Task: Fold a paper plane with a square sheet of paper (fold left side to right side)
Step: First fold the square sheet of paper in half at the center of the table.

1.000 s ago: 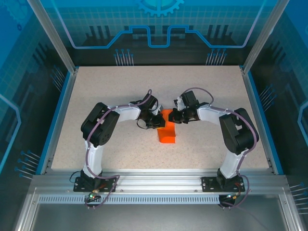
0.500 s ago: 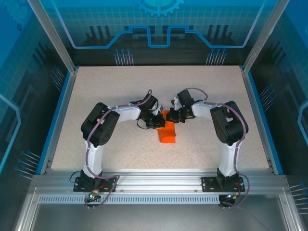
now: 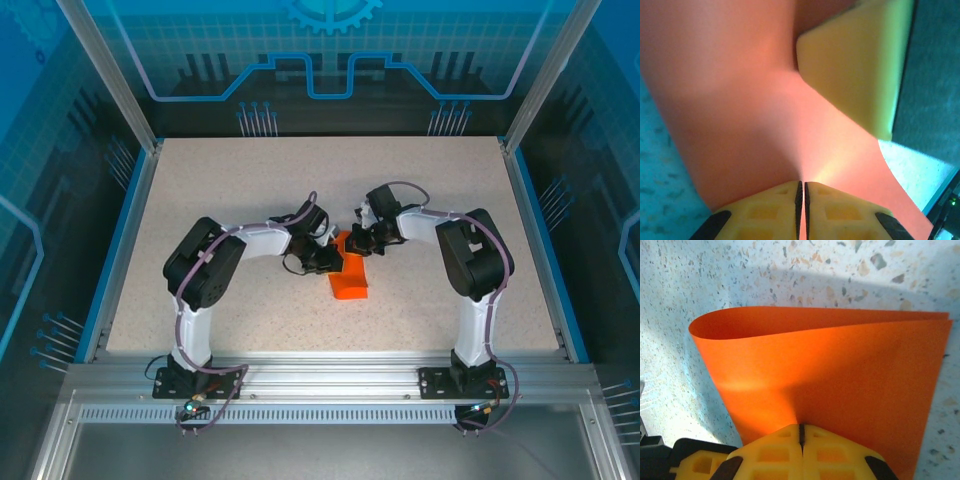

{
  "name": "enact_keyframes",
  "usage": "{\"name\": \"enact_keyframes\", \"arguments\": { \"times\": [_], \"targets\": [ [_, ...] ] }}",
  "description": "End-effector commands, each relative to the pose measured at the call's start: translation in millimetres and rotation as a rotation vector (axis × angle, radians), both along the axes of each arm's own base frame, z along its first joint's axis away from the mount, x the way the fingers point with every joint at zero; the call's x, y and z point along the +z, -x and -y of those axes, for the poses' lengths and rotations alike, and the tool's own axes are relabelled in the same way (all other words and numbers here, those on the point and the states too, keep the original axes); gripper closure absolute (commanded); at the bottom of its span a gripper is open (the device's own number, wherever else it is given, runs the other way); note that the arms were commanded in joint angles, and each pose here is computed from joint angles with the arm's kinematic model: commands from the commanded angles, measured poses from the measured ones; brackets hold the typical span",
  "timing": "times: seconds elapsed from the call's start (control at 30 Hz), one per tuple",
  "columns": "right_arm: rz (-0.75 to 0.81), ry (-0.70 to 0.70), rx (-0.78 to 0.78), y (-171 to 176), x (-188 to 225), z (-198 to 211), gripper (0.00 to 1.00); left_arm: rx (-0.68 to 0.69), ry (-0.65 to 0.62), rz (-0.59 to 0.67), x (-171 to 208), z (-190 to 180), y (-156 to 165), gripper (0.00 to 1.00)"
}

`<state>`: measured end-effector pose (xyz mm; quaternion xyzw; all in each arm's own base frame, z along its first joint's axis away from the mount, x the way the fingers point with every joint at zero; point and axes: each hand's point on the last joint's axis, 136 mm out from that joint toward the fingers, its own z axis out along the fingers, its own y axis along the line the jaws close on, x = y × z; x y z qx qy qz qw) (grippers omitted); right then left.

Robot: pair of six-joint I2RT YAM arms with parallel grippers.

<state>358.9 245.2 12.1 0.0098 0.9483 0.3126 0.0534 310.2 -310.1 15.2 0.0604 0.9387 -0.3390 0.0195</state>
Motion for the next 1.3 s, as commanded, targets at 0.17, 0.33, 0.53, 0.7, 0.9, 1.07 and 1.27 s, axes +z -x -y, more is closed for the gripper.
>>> {"name": "enact_keyframes", "arguments": {
  "times": [0.17,0.33,0.53,0.7,0.9,1.07,1.27],
  "targets": [
    [-0.074,0.110,-0.028,9.1,-29.5,21.5,1.00,-0.114,-0.047,-0.104,-7.5,-10.5,60.1,0.86],
    [-0.078,0.113,-0.027,10.2,-30.4,21.9,1.00,-0.137,-0.046,-0.112,-6.8,-12.4,73.6,0.86],
    [-0.079,0.113,-0.028,10.3,-30.9,22.3,1.00,-0.167,-0.041,-0.117,-6.0,-10.2,86.9,0.86],
    [-0.077,0.111,-0.028,9.7,-29.9,22.1,1.00,-0.185,-0.047,-0.121,-5.5,-10.1,96.7,0.86],
    [-0.077,0.112,-0.027,9.9,-29.6,22.3,1.00,-0.201,-0.054,-0.129,-5.8,-11.6,109.0,0.86],
    [-0.076,0.112,-0.029,10.0,-29.4,22.4,1.00,-0.203,-0.046,-0.120,-1.6,-13.4,111.4,0.86],
    [-0.067,0.106,-0.030,9.8,-25.6,21.9,1.00,-0.173,-0.001,-0.061,22.7,-15.9,98.8,0.86]
  ]
}}
